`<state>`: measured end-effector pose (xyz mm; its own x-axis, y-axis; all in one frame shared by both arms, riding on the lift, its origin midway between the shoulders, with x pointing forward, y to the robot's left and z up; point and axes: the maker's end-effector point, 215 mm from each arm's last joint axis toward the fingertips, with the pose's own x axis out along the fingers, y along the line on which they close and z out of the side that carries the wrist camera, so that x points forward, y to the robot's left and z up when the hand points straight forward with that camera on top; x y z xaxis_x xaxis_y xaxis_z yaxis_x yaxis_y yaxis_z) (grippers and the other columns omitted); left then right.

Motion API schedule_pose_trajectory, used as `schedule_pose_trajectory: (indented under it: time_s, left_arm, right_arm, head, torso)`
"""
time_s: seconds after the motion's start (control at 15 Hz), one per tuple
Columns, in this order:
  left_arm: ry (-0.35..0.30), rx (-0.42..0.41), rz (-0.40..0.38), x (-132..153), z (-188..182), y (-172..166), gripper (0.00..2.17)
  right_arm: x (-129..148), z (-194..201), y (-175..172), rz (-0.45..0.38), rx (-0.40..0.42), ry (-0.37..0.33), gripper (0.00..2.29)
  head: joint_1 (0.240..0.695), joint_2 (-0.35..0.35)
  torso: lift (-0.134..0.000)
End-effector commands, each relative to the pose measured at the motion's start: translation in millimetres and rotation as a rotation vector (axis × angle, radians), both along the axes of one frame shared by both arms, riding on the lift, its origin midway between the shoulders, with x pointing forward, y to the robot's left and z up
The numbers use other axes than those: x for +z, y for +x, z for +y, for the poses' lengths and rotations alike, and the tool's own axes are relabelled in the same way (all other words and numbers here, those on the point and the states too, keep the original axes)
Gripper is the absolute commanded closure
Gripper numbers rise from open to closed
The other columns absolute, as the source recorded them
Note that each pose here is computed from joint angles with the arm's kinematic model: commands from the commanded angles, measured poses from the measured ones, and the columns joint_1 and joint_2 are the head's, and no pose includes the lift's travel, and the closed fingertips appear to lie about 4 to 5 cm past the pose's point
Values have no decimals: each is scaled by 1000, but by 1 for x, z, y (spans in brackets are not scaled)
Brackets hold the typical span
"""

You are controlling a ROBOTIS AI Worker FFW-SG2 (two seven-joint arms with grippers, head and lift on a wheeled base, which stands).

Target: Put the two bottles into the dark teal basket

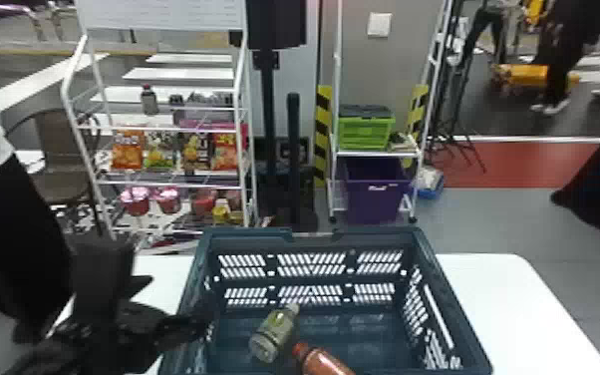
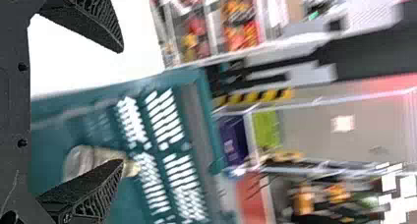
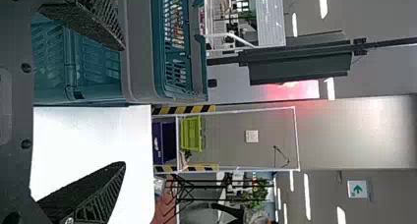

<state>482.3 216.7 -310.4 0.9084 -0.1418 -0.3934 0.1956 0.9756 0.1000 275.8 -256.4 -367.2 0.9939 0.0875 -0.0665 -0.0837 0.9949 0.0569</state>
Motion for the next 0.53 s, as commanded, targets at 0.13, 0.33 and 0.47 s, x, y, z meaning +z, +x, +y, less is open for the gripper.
schedule_pose_trajectory:
  time_s: [0.13, 0.33, 0.47]
  left_arm:
    - [-136, 93, -401, 84, 29, -50, 87]
    - [-139, 166, -371, 58, 47, -79, 87]
    - [-147, 179, -368, 53, 51, -87, 87]
  right_arm:
    - [-5, 7, 7, 19, 31, 6, 43]
    - [-7, 11, 11, 33, 41, 9, 43]
    - [-12, 12, 13, 56, 45, 11, 43]
  head:
    - [499, 0]
    - [499, 0]
    - [499, 0]
  torso:
    - [0]
    - [0]
    - [0]
